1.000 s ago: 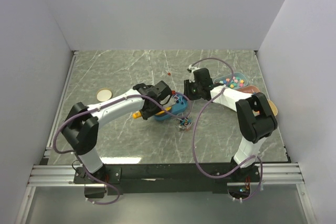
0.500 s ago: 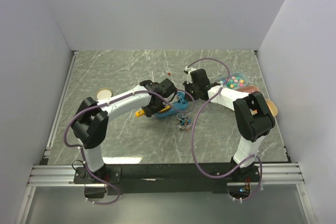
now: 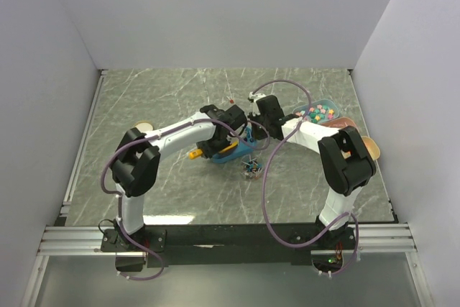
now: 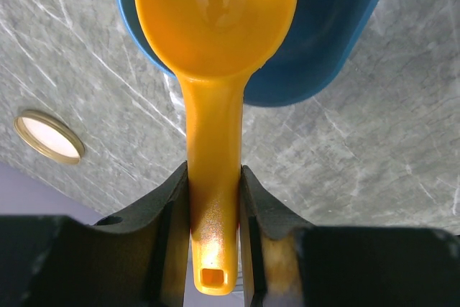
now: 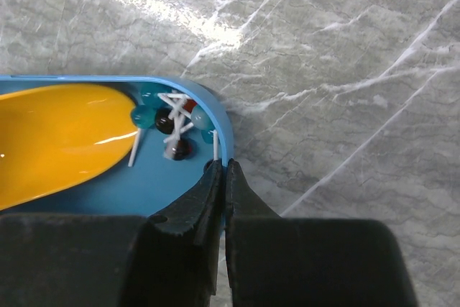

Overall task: Pack the candies
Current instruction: Scoop the fake candies from the storage box, then place the fake candies in the packing bottle, then adjust the spatula, then scoop the fake candies from the storage box.

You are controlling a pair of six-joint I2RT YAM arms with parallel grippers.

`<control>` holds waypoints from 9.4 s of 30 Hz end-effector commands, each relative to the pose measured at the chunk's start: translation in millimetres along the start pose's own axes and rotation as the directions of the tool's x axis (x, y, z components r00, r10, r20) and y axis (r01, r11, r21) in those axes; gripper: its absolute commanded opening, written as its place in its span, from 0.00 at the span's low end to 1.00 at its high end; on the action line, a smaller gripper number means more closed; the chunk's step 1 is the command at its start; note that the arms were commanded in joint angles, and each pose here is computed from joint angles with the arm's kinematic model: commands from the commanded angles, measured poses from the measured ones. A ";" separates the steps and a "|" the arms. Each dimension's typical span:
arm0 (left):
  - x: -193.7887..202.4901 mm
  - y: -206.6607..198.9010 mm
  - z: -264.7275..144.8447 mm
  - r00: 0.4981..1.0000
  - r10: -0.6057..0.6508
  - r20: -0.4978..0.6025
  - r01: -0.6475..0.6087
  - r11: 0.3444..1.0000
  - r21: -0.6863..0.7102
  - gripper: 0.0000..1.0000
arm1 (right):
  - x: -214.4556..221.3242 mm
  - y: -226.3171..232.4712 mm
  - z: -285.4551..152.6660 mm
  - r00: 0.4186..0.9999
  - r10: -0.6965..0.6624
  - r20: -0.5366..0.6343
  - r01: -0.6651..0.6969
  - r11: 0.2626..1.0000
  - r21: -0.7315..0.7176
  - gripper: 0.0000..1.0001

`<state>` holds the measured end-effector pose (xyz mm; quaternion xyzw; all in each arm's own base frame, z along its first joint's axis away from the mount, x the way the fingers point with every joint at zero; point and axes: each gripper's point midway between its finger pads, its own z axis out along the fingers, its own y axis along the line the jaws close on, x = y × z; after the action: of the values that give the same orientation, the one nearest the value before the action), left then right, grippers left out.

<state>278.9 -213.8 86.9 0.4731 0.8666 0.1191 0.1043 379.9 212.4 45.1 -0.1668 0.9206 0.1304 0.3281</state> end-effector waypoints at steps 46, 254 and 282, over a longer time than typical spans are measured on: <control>-22.5 -21.2 26.9 0.946 0.316 0.073 -0.304 0.942 -0.142 0.01 | -42.7 32.8 -7.8 0.985 0.105 0.139 -0.085 0.986 -0.143 0.00; -15.1 29.2 -74.2 0.750 -0.126 0.649 0.080 0.992 0.100 0.01 | -50.5 19.8 -84.3 0.906 0.421 0.038 -0.359 0.814 -0.456 0.36; -7.2 23.9 -33.9 0.942 0.009 0.335 -0.027 0.998 0.050 0.01 | -25.7 0.2 2.1 0.993 0.105 -0.051 -0.106 0.994 -0.021 0.28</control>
<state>287.5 -203.2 114.1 0.4876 0.8431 0.0179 0.2260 390.7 223.7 61.7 -0.1181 0.9315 0.1920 0.2855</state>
